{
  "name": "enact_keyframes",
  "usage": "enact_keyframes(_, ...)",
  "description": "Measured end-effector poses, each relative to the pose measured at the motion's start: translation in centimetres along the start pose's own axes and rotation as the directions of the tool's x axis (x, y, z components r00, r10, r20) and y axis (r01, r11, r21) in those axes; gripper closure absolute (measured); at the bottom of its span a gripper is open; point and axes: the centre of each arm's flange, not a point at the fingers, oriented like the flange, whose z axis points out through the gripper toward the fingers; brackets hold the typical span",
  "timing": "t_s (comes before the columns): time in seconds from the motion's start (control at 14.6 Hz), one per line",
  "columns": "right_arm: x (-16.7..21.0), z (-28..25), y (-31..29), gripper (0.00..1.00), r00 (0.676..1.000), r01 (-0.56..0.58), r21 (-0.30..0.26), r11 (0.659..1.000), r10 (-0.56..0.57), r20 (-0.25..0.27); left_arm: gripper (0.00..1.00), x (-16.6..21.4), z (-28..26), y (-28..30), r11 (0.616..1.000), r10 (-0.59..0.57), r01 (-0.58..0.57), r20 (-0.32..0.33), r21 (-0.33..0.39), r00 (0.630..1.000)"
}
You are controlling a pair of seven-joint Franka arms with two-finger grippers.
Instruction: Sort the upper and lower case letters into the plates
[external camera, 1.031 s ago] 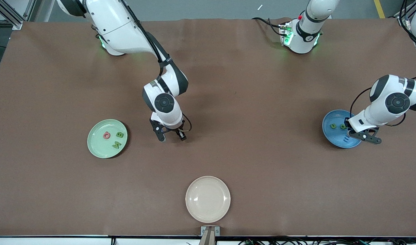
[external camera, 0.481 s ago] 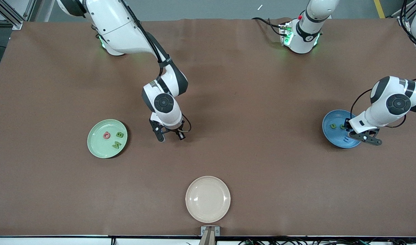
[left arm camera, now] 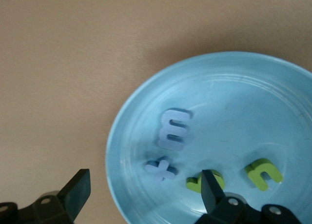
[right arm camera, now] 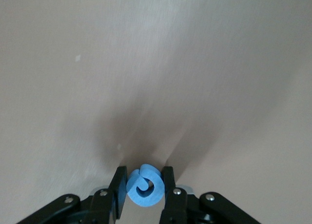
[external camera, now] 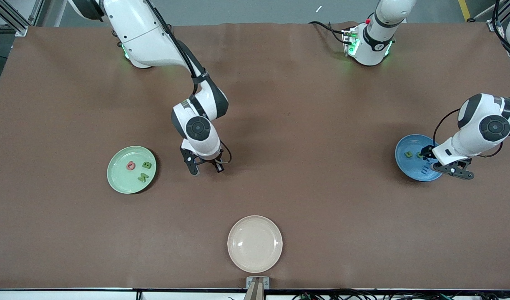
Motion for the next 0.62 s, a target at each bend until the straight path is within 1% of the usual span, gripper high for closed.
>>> enact_keyframes(0.21, 5.4, -2.8, 0.7, 0.66, 0.994, 0.106, -0.066, 0.992, -0.105, 0.022, 0.00, -0.4, 0.0, -0.9, 1.000, -0.019, 0.019, -0.001, 0.000, 1.000)
enact_keyframes(0.34, 8.9, -4.9, 1.8, 0.66, 0.982, 0.188, -0.073, 0.980, -0.185, 0.041, 0.00, -0.5, -0.1, -1.2, 0.999, -0.035, 0.035, -0.002, -0.009, 0.999)
enact_keyframes(0.48, 12.8, -6.3, 4.2, 0.66, 0.962, 0.269, -0.072, 0.961, -0.264, 0.062, 0.00, -0.3, -0.4, -1.7, 0.999, -0.049, 0.049, -0.009, -0.010, 0.999)
enact_keyframes(0.55, 14.5, -6.5, 5.7, 0.66, 0.953, 0.300, -0.075, 0.951, -0.294, 0.075, 0.00, -0.2, -0.7, -1.9, 0.997, -0.069, 0.069, -0.013, -0.030, 0.998)
enact_keyframes(0.62, 16.2, -6.4, 7.2, 0.66, 0.944, 0.326, -0.080, 0.942, -0.319, 0.088, 0.00, 0.0, -1.0, -2.1, 0.993, -0.094, 0.093, -0.017, -0.069, 0.995)
